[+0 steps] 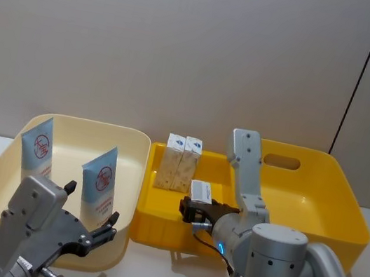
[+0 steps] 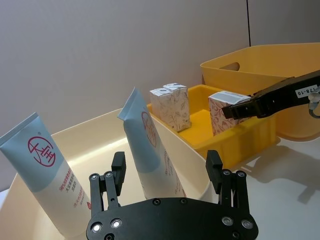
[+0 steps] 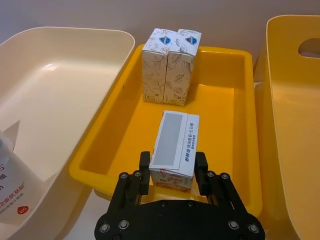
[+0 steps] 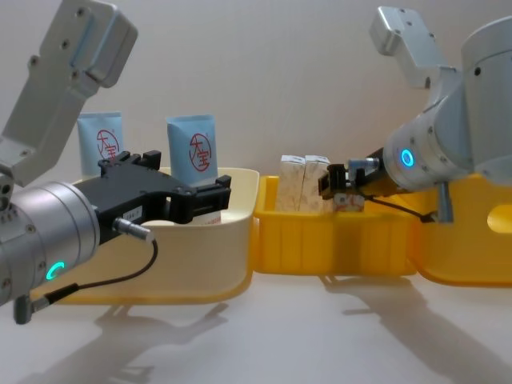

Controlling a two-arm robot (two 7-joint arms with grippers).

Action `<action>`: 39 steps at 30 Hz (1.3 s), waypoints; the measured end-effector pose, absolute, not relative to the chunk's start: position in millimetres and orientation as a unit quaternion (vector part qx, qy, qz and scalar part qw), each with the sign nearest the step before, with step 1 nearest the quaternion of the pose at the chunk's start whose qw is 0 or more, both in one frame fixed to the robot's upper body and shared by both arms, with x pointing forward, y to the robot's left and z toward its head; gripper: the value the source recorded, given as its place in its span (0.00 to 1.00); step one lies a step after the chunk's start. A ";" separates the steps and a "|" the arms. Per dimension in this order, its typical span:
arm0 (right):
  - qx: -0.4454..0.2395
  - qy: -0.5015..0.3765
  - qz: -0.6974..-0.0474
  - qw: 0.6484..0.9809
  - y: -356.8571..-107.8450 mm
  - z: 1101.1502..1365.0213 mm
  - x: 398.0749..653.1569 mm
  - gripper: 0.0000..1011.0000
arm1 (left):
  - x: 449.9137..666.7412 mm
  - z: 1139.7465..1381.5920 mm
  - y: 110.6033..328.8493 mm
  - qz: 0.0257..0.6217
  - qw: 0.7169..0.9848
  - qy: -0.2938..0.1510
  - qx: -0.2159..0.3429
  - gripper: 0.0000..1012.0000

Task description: Bimanual collaborative sorting of washing and personal care products

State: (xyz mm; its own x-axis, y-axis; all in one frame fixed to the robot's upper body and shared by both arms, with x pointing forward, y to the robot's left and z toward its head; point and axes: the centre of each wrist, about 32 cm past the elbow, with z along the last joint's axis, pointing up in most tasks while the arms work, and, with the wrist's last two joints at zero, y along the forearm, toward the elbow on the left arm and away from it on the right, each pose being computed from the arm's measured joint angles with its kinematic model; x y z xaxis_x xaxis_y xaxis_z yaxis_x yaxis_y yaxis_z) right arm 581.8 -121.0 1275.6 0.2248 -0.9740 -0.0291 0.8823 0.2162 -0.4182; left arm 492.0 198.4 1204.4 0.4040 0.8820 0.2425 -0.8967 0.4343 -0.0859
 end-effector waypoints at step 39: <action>-0.096 0.048 -0.597 0.795 -122.9 1306.3 574.5 0.44 | 492.0 1204.4 198.4 0.531 0.837 -0.126 0.029 0.99</action>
State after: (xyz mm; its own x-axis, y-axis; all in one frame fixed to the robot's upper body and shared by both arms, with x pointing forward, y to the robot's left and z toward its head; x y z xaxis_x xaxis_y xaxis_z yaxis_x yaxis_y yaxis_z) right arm 574.5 -122.9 1306.3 0.2826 -0.9584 0.0387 0.9401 0.2688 -0.2098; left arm 492.0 198.4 1204.4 0.4040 0.8820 0.2425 -0.8966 0.4343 -0.0859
